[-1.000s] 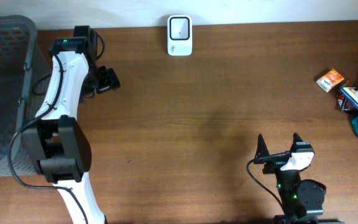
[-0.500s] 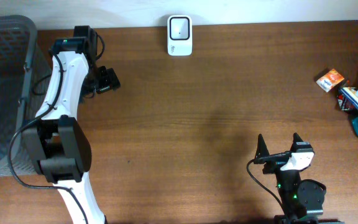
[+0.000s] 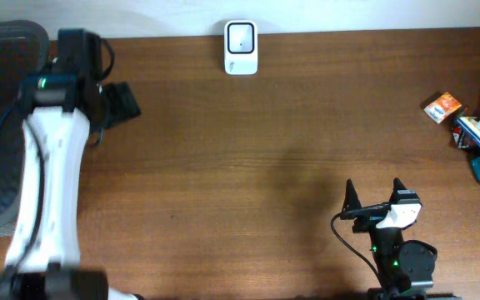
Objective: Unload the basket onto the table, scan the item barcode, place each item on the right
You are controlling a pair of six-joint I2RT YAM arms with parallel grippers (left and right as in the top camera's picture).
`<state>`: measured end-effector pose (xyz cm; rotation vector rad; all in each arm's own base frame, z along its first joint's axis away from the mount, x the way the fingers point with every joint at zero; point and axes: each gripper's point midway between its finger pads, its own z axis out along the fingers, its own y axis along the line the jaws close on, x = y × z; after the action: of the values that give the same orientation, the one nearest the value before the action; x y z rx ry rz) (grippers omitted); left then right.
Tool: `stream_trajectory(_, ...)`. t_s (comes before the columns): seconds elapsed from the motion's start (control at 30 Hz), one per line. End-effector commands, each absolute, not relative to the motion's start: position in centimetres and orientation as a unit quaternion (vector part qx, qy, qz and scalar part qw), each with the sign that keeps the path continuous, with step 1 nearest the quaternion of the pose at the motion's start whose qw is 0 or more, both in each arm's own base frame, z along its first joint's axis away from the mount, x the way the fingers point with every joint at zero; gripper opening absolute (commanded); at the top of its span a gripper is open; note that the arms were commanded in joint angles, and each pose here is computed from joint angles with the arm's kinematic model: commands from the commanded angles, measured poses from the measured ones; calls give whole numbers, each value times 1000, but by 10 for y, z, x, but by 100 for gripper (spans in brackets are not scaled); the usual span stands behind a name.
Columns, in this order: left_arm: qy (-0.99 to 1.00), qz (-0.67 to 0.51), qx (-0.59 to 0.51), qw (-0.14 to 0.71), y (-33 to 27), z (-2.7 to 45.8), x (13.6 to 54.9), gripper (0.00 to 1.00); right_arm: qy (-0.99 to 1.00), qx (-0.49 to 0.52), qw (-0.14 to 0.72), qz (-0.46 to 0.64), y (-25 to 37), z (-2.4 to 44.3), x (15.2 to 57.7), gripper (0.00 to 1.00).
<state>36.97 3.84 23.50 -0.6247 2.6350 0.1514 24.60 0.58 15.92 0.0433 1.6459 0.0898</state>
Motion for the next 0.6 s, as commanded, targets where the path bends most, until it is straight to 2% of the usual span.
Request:
stream_trajectory(0.0,944,77,-227,225,45,217,336,99,734,23,678,42,6,156,246,98)
stream_trajectory(0.1,939,52,-223,258,37,207,320,99,734,23,678,42,6,156,246,98)
stream_trajectory(0.3,908,-2,-173,381,10,213,283,99,734,23,678,42,6,156,246,98)
stream_trajectory(0.4,896,18,-136,423,14,217,255,99,734,23,678,42,6,156,246,98)
stream_trajectory(0.57,874,44,-154,458,30,228,212,99,734,23,678,42,6,156,246,98)
